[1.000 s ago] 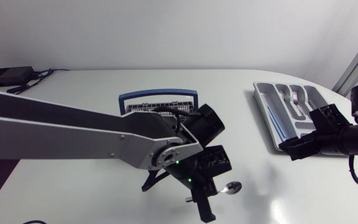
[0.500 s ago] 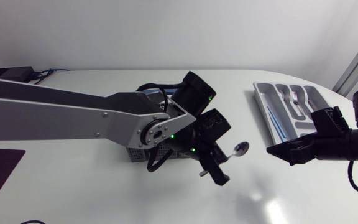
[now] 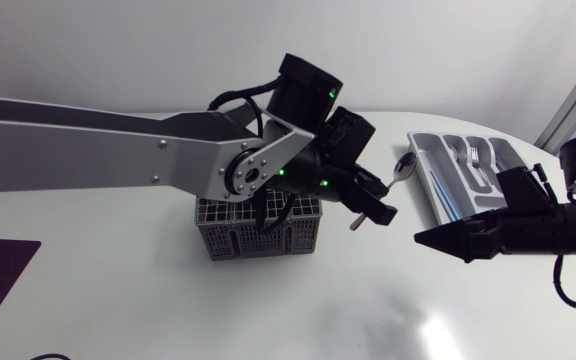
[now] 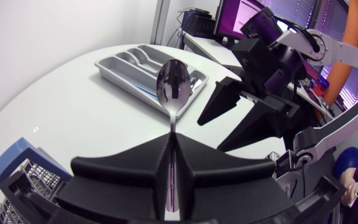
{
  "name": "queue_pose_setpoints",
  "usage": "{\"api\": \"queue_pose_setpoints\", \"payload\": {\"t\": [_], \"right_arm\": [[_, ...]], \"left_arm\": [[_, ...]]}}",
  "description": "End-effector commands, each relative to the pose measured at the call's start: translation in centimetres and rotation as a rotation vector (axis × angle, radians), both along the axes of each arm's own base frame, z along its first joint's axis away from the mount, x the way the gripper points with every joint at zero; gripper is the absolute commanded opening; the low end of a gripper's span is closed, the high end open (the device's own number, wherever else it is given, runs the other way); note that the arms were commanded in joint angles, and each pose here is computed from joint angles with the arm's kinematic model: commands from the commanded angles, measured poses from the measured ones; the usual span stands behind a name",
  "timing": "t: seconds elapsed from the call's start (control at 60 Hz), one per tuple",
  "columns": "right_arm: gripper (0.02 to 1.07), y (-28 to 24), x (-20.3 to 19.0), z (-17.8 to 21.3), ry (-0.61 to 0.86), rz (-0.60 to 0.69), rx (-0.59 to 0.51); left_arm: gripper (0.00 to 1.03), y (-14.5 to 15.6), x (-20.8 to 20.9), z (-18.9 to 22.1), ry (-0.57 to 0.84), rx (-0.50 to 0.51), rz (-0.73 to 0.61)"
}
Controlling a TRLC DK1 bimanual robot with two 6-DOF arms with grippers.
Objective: Unload the cutlery basket into the drawer organizer.
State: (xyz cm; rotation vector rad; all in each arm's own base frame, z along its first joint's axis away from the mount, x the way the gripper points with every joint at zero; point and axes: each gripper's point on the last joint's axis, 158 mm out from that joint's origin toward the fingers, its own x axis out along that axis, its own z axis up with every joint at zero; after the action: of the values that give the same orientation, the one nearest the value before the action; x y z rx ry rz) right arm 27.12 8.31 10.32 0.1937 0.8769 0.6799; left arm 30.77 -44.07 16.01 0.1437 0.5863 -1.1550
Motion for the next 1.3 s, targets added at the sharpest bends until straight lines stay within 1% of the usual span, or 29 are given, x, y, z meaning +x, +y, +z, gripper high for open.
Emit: {"api": "queue_pose_setpoints", "payload": {"t": [0.0, 0.083, 0.133, 0.267, 0.467, 0.633, 0.867, 0.883, 0.933, 1.05, 1.133, 1.283], "right_arm": [[0.96, 1.1, 0.7, 1.1, 0.004, 0.012, 0.035], [0.95, 2.4, 1.3, 2.1, -0.012, 0.025, 0.055], [0.93, 3.0, 1.6, 2.6, -0.021, 0.025, 0.065], [0.92, 4.8, 2.4, 3.5, -0.045, 0.036, 0.087], [0.76, 5.4, 3.8, 4.0, -0.042, 0.03, 0.105], [0.62, 5.7, 4.3, 3.7, -0.015, 0.031, 0.115], [0.61, 6.5, 4.8, 4.4, -0.018, 0.03, 0.135], [0.6, 6.6, 4.8, 4.4, -0.016, 0.03, 0.136], [0.53, 6.8, 5.0, 4.5, -0.018, 0.028, 0.142], [0.46, 6.9, 5.4, 4.9, -0.031, 0.02, 0.152], [0.38, 6.9, 5.4, 5.1, -0.036, 0.018, 0.155], [0.38, 7.0, 5.4, 5.2, -0.04, 0.015, 0.16]], "left_arm": [[0.03, -1.1, 0.9, 1.2, 0.02, -0.049, 0.023], [0.03, -1.5, 1.3, 1.9, 0.031, -0.081, 0.041], [0.03, -1.6, 1.6, 2.0, 0.041, -0.095, 0.053], [0.04, -1.9, 1.7, 1.8, 0.058, -0.111, 0.063], [0.03, -2.0, 1.8, 2.0, 0.069, -0.129, 0.073], [0.03, -1.9, 2.1, 2.1, 0.071, -0.142, 0.084], [0.03, -1.9, 2.3, 2.0, 0.069, -0.149, 0.088], [0.03, -1.9, 2.3, 2.0, 0.069, -0.149, 0.088], [0.03, -1.9, 2.3, 2.0, 0.069, -0.149, 0.088], [0.03, -1.8, 2.3, 1.8, 0.072, -0.146, 0.089], [0.03, -1.8, 2.3, 1.8, 0.073, -0.15, 0.09], [0.03, -1.8, 2.3, 1.8, 0.077, -0.153, 0.093]]}}
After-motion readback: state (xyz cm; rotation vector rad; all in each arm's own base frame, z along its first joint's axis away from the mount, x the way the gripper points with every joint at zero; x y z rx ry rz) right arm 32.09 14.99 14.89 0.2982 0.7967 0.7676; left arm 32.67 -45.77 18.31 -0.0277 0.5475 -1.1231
